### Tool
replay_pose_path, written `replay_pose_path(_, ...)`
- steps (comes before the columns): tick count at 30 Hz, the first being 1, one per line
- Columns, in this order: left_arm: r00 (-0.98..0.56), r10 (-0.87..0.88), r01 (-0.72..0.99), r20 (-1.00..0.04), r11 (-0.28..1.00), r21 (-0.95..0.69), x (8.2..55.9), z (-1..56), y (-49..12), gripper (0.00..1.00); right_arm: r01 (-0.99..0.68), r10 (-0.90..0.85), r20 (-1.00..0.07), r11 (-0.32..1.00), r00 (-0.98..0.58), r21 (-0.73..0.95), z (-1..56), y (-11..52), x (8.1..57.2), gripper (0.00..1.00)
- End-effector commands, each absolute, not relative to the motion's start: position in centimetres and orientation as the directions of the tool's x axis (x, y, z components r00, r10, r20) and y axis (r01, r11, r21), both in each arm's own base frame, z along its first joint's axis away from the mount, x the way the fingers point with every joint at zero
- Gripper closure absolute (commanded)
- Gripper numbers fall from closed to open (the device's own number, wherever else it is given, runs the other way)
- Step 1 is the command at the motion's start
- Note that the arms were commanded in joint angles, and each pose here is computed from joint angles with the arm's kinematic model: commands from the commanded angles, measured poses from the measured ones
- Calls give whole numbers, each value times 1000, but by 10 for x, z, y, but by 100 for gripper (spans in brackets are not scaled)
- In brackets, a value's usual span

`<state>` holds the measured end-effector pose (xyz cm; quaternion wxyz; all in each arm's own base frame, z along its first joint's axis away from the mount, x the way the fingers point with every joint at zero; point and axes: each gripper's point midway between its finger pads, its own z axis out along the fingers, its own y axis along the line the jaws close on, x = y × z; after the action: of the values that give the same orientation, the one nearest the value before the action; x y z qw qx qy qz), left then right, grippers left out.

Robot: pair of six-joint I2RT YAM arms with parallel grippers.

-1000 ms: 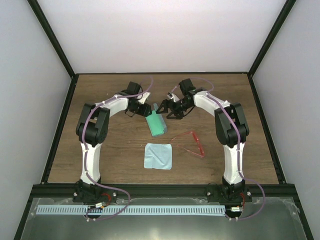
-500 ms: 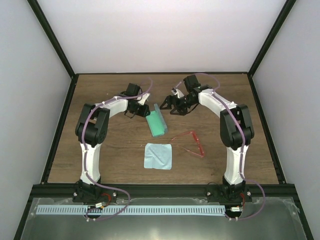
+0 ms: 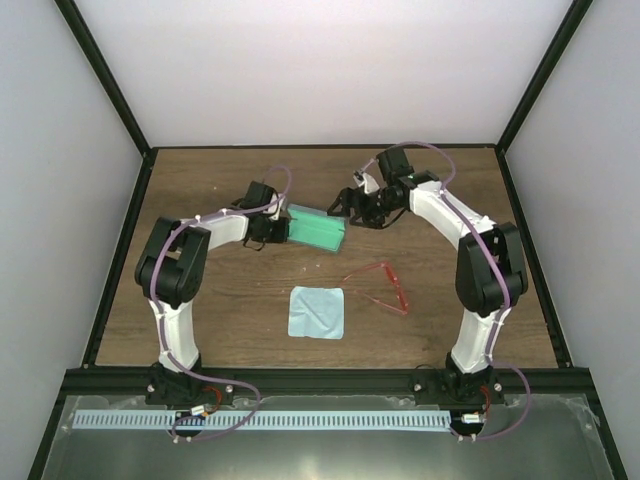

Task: Organize the sunglasses
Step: Adjust the sunglasses case at the center of the board, then fold the glasses cleaning cloth at the center of the board.

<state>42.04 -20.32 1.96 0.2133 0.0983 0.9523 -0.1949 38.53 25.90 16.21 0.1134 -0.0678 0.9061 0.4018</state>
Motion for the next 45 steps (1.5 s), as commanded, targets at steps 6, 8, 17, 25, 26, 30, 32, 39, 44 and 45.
replay_pose_path(6,-889,-169,-104,-426,980,-172,407,31,-166,96,-186,-6,-244,662,-970,726,168,249,363,11)
replay_pose_path(8,-875,-211,-158,-435,975,-155,407,37,-162,96,-186,-5,-246,666,-969,722,168,247,359,11)
replay_pose_path(17,-855,-271,-210,-441,960,-183,408,45,-168,48,-200,-18,-264,704,-964,682,167,235,338,11)
replay_pose_path(25,-798,-275,-179,-536,958,-225,403,98,-162,5,-247,-92,-307,819,-947,518,155,245,296,15)
replay_pose_path(26,-791,-273,-170,-547,958,-232,401,106,-162,5,-251,-103,-301,824,-948,507,151,248,288,23)
replay_pose_path(30,-777,-209,-76,-593,967,-242,378,133,-175,13,-251,-132,-252,807,-959,534,136,262,249,57)
replay_pose_path(32,-788,-180,-32,-589,967,-253,361,137,-185,18,-240,-142,-214,795,-966,558,124,267,231,69)
replay_pose_path(39,-842,-138,55,-521,940,-338,304,114,-211,27,-225,-160,-164,805,-973,549,88,268,209,79)
replay_pose_path(44,-861,-101,75,-499,944,-320,282,97,-211,10,-244,-164,-204,846,-965,474,77,266,229,57)
replay_pose_path(45,-865,-95,76,-493,946,-314,280,94,-209,10,-249,-170,-206,852,-964,460,75,266,233,56)
